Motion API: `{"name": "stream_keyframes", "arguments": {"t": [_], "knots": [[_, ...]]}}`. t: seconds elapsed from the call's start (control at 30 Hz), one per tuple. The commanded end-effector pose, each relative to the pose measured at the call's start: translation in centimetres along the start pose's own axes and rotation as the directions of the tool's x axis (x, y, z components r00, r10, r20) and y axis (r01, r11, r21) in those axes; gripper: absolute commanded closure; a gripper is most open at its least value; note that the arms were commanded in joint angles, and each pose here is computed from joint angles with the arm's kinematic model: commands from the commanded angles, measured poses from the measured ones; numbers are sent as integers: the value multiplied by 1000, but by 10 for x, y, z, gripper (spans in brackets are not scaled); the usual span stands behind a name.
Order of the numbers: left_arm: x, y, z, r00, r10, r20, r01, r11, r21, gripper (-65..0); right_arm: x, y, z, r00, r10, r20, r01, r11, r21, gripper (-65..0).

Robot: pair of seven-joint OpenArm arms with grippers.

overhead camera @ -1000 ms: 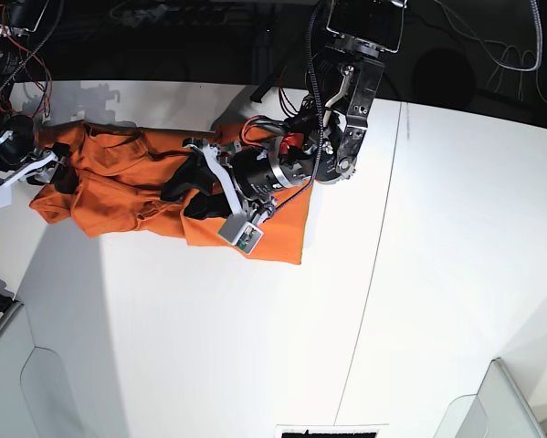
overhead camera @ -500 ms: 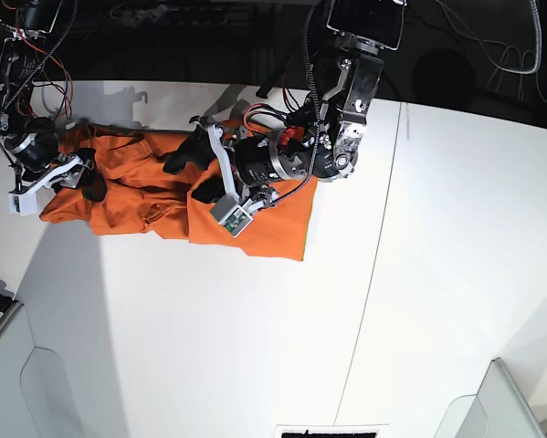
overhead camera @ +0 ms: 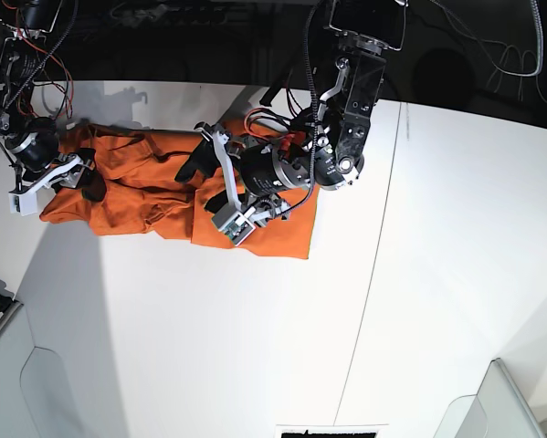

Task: Layout the t-shirt on the table in an organized manner, then fold the t-shirt properly
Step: 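Lay the held end over the strip middle and open the left gripper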

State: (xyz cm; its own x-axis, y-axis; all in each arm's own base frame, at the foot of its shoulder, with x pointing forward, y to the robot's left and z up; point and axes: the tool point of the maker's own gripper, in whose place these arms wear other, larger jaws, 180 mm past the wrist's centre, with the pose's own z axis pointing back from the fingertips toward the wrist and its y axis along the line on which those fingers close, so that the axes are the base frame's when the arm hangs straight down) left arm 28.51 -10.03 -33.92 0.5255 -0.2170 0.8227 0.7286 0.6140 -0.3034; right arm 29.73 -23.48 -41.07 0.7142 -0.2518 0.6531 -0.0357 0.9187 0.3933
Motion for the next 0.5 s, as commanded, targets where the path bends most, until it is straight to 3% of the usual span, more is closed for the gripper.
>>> {"name": "stream_keyframes", "arguments": {"t": [0.0,0.07,0.13,0.3,0.47], "knots": [[28,-6,3,996,0,91,2,1000,-26,-442,4,-1,2,1000,15,-1,-15,1000,-1,-288],[36,-12,5,991,33,128,-25,998,-64,-442,4,0,2,1000,12,-2,-12,1000,2,-121],[38,-17,6,989,48,143,-35,995,-92,-442,4,0,2,1000,13,-1,-13,1000,2,0],[35,-7,9,990,43,135,-35,997,-61,-442,7,-1,3,1000,26,6,-26,1000,6,0],[21,56,38,985,94,142,-109,989,97,-442,29,-7,12,997,29,76,-30,999,11,0]]}}
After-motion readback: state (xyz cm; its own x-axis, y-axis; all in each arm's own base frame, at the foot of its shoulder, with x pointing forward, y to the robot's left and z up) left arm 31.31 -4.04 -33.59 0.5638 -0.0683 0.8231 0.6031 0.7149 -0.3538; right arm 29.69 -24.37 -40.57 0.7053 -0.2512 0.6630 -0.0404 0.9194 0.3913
